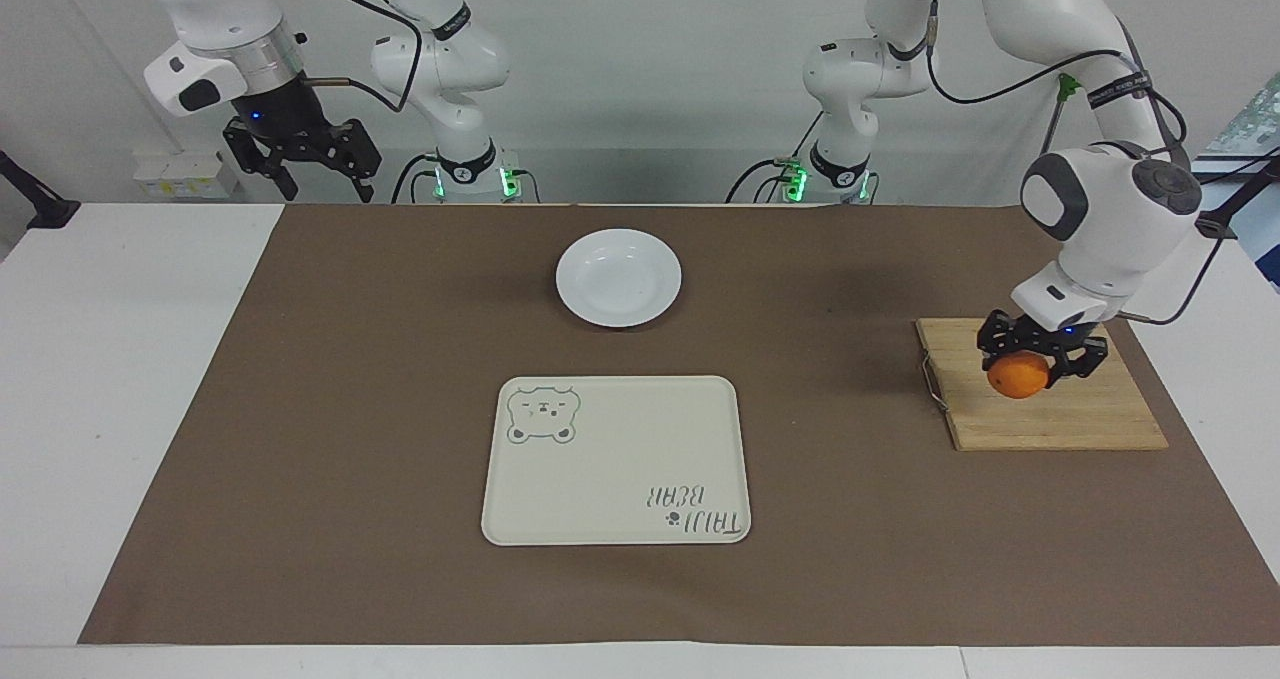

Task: Place orange and plate with both arms
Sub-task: 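Reach the left gripper to the orange and grasp it, then carry the orange with the left gripper and lower it onto the plate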

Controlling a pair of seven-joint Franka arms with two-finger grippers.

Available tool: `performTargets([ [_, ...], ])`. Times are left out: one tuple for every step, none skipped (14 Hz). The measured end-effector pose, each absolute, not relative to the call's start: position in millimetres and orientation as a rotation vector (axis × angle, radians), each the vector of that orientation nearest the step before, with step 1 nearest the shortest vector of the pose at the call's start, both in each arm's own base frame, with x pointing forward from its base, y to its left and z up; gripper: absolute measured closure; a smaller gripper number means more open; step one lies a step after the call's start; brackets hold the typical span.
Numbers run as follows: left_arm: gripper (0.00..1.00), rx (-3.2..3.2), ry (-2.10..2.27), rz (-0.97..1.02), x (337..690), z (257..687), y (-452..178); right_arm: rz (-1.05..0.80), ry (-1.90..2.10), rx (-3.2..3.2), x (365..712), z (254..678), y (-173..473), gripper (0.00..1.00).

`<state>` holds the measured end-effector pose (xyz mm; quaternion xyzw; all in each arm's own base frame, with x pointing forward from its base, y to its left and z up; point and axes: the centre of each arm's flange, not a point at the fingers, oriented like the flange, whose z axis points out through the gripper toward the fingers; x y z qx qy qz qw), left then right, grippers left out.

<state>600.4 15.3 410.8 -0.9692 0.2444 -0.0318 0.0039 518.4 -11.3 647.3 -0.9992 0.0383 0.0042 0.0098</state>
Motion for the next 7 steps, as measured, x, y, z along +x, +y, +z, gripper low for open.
performTargets([
  [0.14, -3.036, 0.797, -0.083, 598, 412, -17, 0.014, 0.118, -3.119, 518, 647, -11, 0.00],
  [0.14, -3.038, 0.807, -0.075, 595, 411, -51, 0.017, 0.116, -3.111, 518, 646, -10, 0.00],
  [0.14, -3.044, 0.800, -0.063, 590, 410, -83, 0.022, 0.113, -3.092, 518, 645, -7, 0.00],
  [0.14, -3.048, 0.800, -0.048, 585, 408, -110, 0.033, 0.110, -3.062, 518, 642, -4, 0.00],
  [0.14, -3.042, 0.827, -0.042, 579, 407, -134, 0.046, 0.108, -3.035, 517, 639, -1, 0.00],
  [0.14, -3.029, 0.877, -0.041, 572, 407, -160, 0.060, 0.106, -3.014, 515, 635, 2, 0.00],
  [0.14, -3.016, 0.924, -0.041, 564, 408, -185, 0.070, 0.105, -3.000, 511, 633, 3, 0.00],
])
